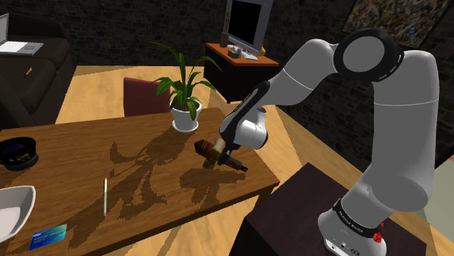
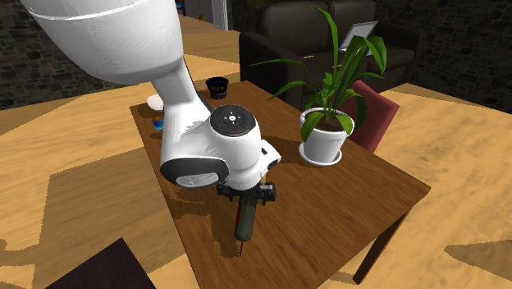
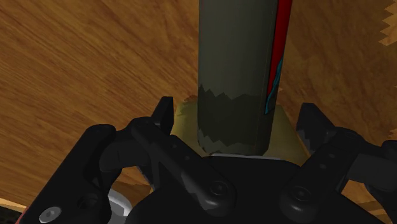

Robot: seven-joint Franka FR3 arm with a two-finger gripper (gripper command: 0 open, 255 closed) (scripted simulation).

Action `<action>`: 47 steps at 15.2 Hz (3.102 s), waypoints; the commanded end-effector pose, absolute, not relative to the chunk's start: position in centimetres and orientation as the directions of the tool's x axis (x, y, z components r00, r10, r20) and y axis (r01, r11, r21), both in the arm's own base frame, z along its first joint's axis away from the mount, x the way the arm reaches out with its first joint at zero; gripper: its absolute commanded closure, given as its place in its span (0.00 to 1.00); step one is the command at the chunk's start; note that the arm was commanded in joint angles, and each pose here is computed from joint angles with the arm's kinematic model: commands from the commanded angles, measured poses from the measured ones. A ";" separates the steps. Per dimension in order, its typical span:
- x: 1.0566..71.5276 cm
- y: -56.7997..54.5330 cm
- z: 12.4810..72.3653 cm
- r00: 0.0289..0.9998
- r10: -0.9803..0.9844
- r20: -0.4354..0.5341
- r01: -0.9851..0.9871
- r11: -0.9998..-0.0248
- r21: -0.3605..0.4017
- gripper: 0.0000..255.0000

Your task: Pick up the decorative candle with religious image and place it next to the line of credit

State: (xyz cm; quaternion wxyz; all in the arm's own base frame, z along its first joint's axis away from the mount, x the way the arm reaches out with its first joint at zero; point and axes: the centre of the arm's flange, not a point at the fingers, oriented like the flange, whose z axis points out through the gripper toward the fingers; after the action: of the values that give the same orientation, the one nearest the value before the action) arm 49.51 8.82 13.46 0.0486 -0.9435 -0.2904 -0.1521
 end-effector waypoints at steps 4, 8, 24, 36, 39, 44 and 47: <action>49.5 8.8 13.5 0.785 0.533 0.315 0.563 -0.827 -0.003 1.00; 49.5 8.8 13.5 0.785 0.533 0.315 0.563 -0.827 -0.003 1.00; 49.5 8.8 19.8 0.785 0.533 0.315 0.563 -0.827 -0.003 1.00; 49.5 8.8 26.1 0.785 0.533 0.315 0.563 -0.827 -0.003 1.00; 49.5 8.8 27.7 0.785 0.533 0.315 0.563 -0.827 -0.003 1.00; 49.5 8.8 30.3 0.785 0.533 0.315 0.563 -0.827 -0.003 1.00; 49.5 8.8 31.9 0.785 0.533 0.315 0.563 -0.827 -0.003 1.00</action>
State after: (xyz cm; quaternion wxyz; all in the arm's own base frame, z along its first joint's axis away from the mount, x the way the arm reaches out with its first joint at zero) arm 49.46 8.79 31.36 0.0488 -0.9435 -0.2905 -0.1516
